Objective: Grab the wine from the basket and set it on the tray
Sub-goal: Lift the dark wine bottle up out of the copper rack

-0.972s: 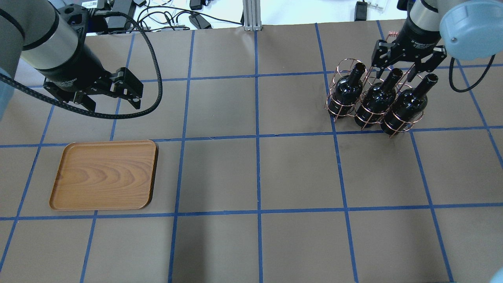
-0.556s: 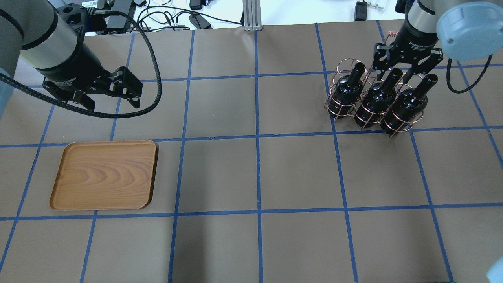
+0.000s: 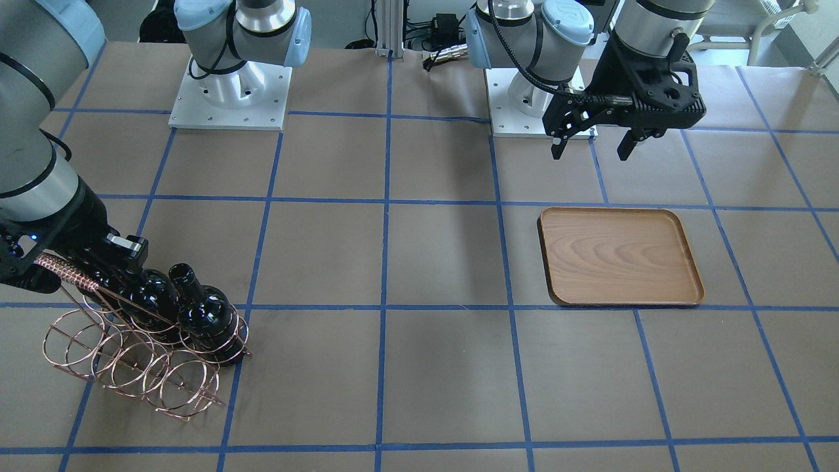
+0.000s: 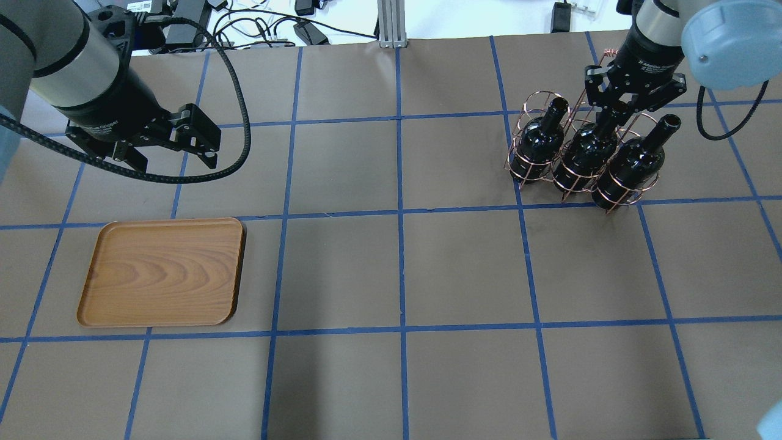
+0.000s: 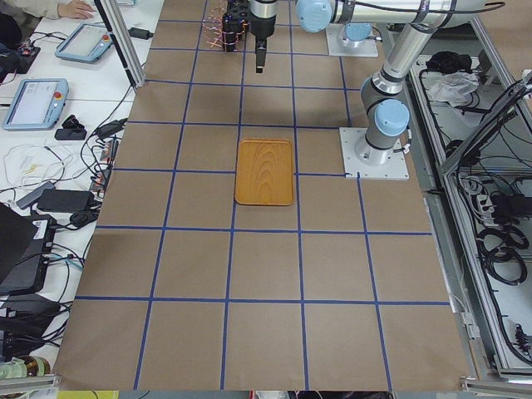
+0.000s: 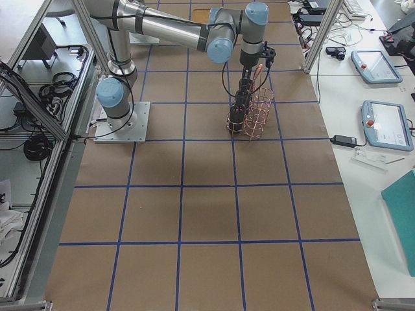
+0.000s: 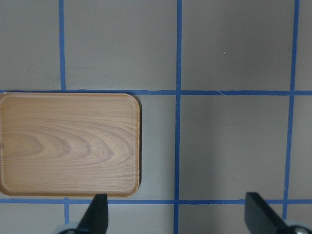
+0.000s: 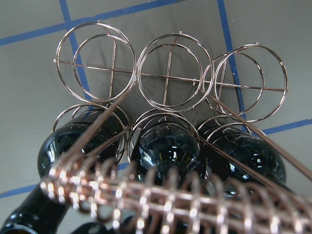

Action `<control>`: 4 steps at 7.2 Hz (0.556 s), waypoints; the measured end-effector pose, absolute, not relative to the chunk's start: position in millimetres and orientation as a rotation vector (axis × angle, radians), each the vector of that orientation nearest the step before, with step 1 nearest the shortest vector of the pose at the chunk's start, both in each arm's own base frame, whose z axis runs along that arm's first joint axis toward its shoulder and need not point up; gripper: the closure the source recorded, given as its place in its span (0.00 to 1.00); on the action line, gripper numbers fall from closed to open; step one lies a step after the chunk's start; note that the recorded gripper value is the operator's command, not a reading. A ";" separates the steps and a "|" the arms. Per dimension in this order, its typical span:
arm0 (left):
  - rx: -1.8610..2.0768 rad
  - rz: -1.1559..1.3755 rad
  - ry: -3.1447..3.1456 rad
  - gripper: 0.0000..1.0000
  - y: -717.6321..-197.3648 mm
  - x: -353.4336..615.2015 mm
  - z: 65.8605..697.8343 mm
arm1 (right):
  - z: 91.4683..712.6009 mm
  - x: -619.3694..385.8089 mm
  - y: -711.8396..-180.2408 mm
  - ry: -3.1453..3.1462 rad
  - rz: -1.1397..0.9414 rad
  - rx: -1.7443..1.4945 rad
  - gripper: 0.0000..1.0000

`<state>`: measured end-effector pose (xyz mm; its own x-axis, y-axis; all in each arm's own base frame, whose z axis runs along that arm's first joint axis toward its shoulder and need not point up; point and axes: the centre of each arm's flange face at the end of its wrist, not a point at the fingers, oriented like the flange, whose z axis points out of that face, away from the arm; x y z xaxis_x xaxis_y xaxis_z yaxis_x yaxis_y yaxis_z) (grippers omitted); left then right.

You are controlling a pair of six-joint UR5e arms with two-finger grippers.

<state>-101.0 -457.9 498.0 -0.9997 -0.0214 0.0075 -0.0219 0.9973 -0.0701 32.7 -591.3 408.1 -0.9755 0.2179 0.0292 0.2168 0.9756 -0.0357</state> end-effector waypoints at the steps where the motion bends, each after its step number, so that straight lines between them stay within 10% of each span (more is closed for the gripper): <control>1: 0.034 0.110 -3.132 0.00 -457.9 -101.0 498.0 | 420.0 32.3 -592.9 -3.087 0.075 -0.341 0.97; 4: 0.035 0.107 -3.134 0.00 -457.6 -100.8 497.6 | 489.1 35.8 -588.4 -3.085 0.086 -0.344 0.97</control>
